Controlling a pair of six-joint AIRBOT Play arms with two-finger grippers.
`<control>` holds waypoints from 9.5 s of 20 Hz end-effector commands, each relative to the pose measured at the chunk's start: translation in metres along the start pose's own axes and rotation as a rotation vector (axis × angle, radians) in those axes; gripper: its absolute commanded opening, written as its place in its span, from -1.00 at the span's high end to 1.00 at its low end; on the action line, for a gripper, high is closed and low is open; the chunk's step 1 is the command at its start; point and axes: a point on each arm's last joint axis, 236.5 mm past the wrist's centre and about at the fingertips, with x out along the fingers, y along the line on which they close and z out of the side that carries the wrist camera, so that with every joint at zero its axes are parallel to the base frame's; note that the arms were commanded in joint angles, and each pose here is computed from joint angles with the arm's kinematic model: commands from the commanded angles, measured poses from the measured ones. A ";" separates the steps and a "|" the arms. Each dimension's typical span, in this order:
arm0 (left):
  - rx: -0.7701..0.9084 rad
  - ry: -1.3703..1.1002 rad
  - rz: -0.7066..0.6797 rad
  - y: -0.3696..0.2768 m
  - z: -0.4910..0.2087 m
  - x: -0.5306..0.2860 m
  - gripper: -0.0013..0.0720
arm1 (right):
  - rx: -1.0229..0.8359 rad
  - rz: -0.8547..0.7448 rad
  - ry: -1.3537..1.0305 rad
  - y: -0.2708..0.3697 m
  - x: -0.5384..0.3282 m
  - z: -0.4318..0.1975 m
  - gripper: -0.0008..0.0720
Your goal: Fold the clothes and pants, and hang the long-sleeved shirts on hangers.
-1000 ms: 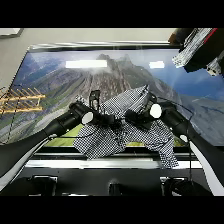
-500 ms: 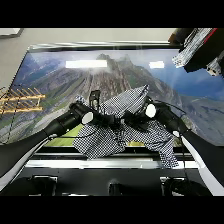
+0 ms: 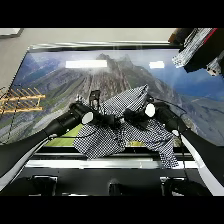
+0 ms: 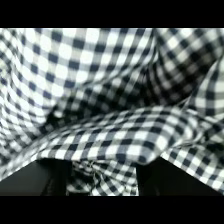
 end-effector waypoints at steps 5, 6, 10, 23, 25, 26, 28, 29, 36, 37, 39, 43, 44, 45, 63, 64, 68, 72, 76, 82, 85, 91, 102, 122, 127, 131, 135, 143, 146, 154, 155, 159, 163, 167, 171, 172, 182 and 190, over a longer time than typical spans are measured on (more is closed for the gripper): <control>0.002 0.001 -0.001 0.000 0.000 0.000 0.91 | 0.074 -0.098 -0.013 -0.020 0.010 0.007 -0.34; 0.003 0.001 -0.001 0.000 0.000 0.000 0.91 | 0.072 -0.108 0.001 -0.023 0.012 0.005 -0.34; 0.002 0.001 -0.001 0.000 0.000 0.000 0.91 | 0.048 -0.119 0.028 -0.023 0.010 -0.001 0.04; 0.003 0.001 -0.001 0.000 0.000 0.000 0.91 | -0.091 -0.202 0.028 -0.041 -0.039 -0.010 0.23; 0.003 0.001 -0.001 0.000 0.000 0.000 0.91 | -0.086 -0.176 0.014 -0.035 -0.038 -0.007 -0.01; 0.003 0.001 -0.001 0.000 0.000 0.000 0.91 | -0.082 -0.163 0.004 -0.032 -0.038 -0.005 -0.07; 0.003 0.001 -0.001 0.000 0.000 0.000 0.91 | -0.081 -0.143 -0.015 -0.027 -0.036 -0.001 -0.07; 0.003 0.001 -0.001 0.000 0.000 0.000 0.91 | -0.070 -0.141 -0.017 -0.027 -0.035 0.000 -0.07; 0.003 0.001 0.000 0.000 0.000 0.000 0.91 | -0.074 -0.194 0.052 -0.040 -0.009 -0.008 0.53; 0.003 0.001 0.000 0.000 0.000 0.000 0.91 | -0.087 -0.207 0.039 -0.043 -0.012 -0.005 0.74; 0.011 -0.004 -0.003 0.000 0.002 -0.002 0.91 | -0.121 -0.230 -0.002 -0.047 -0.027 0.003 0.90; 0.087 -0.045 -0.024 -0.012 0.034 -0.039 0.91 | -0.248 -0.248 -0.080 -0.026 -0.095 0.022 0.91; 0.121 -0.069 -0.037 -0.019 0.047 -0.055 0.91 | -0.282 -0.239 -0.107 -0.014 -0.118 0.028 0.91; 0.150 -0.097 -0.052 -0.027 0.061 -0.074 0.91 | -0.306 -0.225 -0.133 -0.002 -0.139 0.034 0.91; 0.224 -0.409 -0.409 -0.099 0.071 -0.368 0.91 | -0.403 0.256 -0.547 0.101 -0.415 0.012 0.91; 0.195 -0.376 -0.396 -0.093 0.063 -0.368 0.91 | -0.406 0.262 -0.538 0.102 -0.415 0.009 0.91; 0.159 -0.220 -0.289 -0.071 0.043 -0.325 0.91 | -0.410 0.205 -0.465 0.094 -0.396 0.005 0.90; 0.121 -0.098 -0.154 -0.046 0.040 -0.247 0.91 | -0.453 0.012 -0.319 0.063 -0.339 0.006 0.90; 0.090 -0.082 -0.142 -0.045 0.050 -0.188 0.91 | -0.461 -0.118 -0.200 0.033 -0.271 -0.006 0.91; 0.084 -0.021 -0.091 -0.041 0.059 -0.121 0.91 | -0.370 -0.136 -0.178 0.025 -0.162 -0.054 0.91; 0.086 0.005 -0.066 -0.037 0.058 -0.104 0.91 | -0.334 -0.143 -0.214 0.025 -0.148 -0.058 0.91; 0.098 -0.010 0.000 -0.012 0.069 -0.107 0.91 | -0.339 -0.310 -0.285 -0.009 -0.163 -0.036 0.91; 0.083 -0.048 -0.020 -0.012 0.078 -0.118 0.89 | -0.378 -0.209 -0.438 0.026 -0.181 -0.006 0.91; -0.363 -0.206 0.377 0.306 0.074 -0.245 -0.66 | -0.464 -0.110 -0.413 0.051 -0.175 -0.015 0.90; -0.397 -0.241 0.428 0.359 0.070 -0.266 -0.67 | -0.464 -0.115 -0.411 0.050 -0.175 -0.015 0.90; -0.560 -0.363 0.368 0.450 0.048 -0.308 -0.67 | -0.463 -0.116 -0.411 0.050 -0.175 -0.015 0.90; -0.637 -0.352 0.384 0.524 0.000 -0.319 -0.67 | -0.464 -0.116 -0.412 0.050 -0.175 -0.015 0.90; -0.589 -0.227 0.341 0.592 -0.028 -0.262 -0.67 | -0.464 -0.116 -0.412 0.050 -0.175 -0.015 0.90; -0.498 -0.170 0.316 0.602 -0.028 -0.233 -0.67 | -0.463 -0.120 -0.410 0.049 -0.175 -0.015 0.90; -0.318 -0.026 0.272 0.603 -0.035 -0.186 -0.67 | -0.456 -0.151 -0.395 0.040 -0.174 -0.017 0.90; -0.308 -0.003 0.282 0.605 -0.038 -0.183 -0.67 | -0.455 -0.156 -0.392 0.039 -0.174 -0.017 0.90; -0.298 0.002 0.308 0.612 -0.039 -0.182 -0.67 | -0.455 -0.157 -0.392 0.039 -0.174 -0.017 0.90; -0.297 0.019 0.306 0.614 -0.042 -0.176 -0.66 | -0.457 -0.161 -0.400 0.039 -0.175 -0.015 0.90; -0.263 0.062 0.309 0.611 -0.042 -0.166 -0.65 | -0.457 -0.164 -0.405 0.038 -0.175 -0.014 0.90; -0.244 0.082 0.290 0.605 -0.037 -0.154 -0.63 | -0.459 -0.167 -0.412 0.038 -0.176 -0.013 0.90; -0.241 0.090 0.281 0.602 -0.038 -0.152 -0.31 | -0.459 -0.167 -0.412 0.038 -0.176 -0.013 0.90; -0.242 0.112 0.258 0.598 -0.041 -0.145 0.26 | -0.460 -0.169 -0.415 0.038 -0.177 -0.012 0.90; -0.240 0.116 0.253 0.597 -0.040 -0.143 0.34 | -0.460 -0.169 -0.415 0.038 -0.177 -0.012 0.90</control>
